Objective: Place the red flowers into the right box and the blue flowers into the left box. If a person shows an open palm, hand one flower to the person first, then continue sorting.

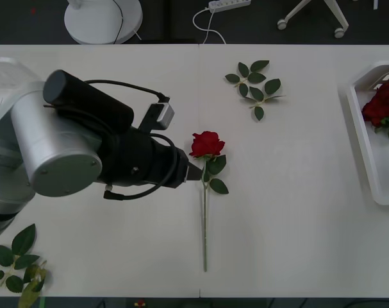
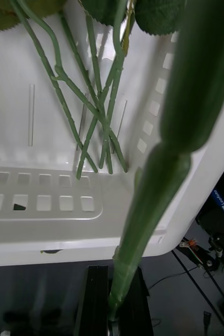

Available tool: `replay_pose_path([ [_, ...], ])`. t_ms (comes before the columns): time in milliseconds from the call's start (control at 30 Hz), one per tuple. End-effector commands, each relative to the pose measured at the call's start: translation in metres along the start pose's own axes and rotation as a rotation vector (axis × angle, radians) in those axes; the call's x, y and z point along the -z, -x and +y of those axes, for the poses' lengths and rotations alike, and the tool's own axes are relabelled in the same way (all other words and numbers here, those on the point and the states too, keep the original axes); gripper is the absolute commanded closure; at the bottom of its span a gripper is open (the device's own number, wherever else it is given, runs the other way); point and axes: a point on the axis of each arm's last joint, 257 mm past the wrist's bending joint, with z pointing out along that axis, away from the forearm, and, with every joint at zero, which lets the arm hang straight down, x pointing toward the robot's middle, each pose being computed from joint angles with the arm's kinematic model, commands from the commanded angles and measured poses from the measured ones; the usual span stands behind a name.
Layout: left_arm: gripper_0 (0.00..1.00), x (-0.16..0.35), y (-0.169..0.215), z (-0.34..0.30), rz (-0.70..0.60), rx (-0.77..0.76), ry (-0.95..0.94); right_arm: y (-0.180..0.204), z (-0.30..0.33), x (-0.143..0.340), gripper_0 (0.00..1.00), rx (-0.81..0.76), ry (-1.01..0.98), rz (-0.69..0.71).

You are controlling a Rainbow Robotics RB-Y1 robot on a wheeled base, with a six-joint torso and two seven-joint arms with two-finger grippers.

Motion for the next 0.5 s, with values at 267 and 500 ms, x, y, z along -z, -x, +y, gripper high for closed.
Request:
replay_pose_path([
  [267,0.00,-0.090,-0.007,0.007,-0.095,-0.045,0.137,-0.031,0.020,-0.077,1.00,-0.096,0.013,0.074],
  [500,0.00,-0.130,-0.006,0.012,-0.061,-0.075,0.176,-0.028,0.026,-0.079,0.76,-0.102,0.028,0.066],
])
